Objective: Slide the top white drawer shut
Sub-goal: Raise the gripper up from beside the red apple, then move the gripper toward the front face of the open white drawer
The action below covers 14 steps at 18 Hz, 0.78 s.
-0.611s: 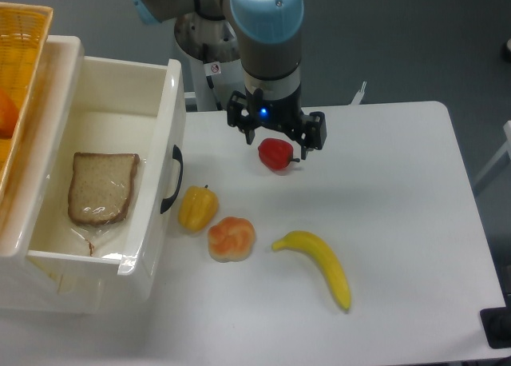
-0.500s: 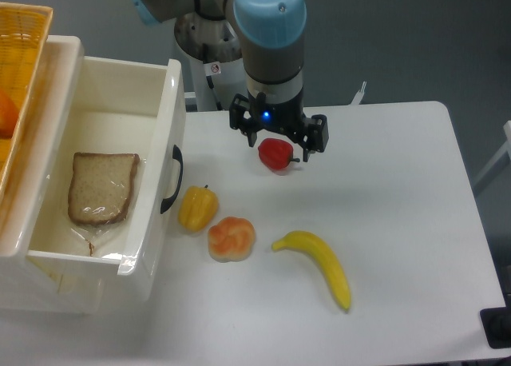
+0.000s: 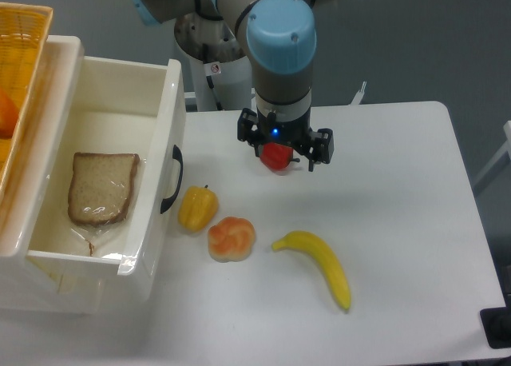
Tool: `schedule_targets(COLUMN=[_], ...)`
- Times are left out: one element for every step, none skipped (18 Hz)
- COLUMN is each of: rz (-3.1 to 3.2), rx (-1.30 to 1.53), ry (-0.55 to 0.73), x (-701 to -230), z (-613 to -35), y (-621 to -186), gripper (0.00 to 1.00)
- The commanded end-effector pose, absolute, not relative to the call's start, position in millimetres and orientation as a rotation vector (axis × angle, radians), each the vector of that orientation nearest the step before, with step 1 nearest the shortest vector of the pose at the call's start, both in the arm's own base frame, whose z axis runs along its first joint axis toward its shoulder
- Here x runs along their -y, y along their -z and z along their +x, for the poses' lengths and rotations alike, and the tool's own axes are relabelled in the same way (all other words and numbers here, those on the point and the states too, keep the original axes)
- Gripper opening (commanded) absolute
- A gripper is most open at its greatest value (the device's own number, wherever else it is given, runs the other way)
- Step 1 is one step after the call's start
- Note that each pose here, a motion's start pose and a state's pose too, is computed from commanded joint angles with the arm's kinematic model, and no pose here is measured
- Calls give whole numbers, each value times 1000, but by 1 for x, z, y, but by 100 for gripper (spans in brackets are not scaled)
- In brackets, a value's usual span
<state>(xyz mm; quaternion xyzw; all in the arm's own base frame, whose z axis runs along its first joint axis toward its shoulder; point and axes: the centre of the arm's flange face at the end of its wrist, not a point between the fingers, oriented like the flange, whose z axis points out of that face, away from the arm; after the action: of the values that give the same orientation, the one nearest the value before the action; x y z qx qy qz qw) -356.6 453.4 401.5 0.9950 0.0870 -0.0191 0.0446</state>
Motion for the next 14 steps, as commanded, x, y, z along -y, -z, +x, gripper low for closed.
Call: schedule_targets(rz=[3035,3028,3020,3014,3008,3002,2994,2987,2995,2999,2995,2988,2985,2986], rx=[-303,-316,-314,-309,-298,-290,-281,-278,-300,-332,-369,-391,-385,-384], ry=[53,45,33,24,13,4,-11,-20,-24,-37,-53,-65,-80,-104], x=[-455,-457,-458,-461,-464,-465,-464,-465,-469,-474,-479,-481,-485,-488], z=[-358,-358,-358,-357,-354,-351,-346,-343,-343,-340,-336,-337,-334,-332], y=[-398,-393,-387,-382,-377,-372,-365,-359,-356,-351,-347,-341,-336,-331], gripper=[100,100,100,100,100,100,100,100,100,100,100,100,100,100])
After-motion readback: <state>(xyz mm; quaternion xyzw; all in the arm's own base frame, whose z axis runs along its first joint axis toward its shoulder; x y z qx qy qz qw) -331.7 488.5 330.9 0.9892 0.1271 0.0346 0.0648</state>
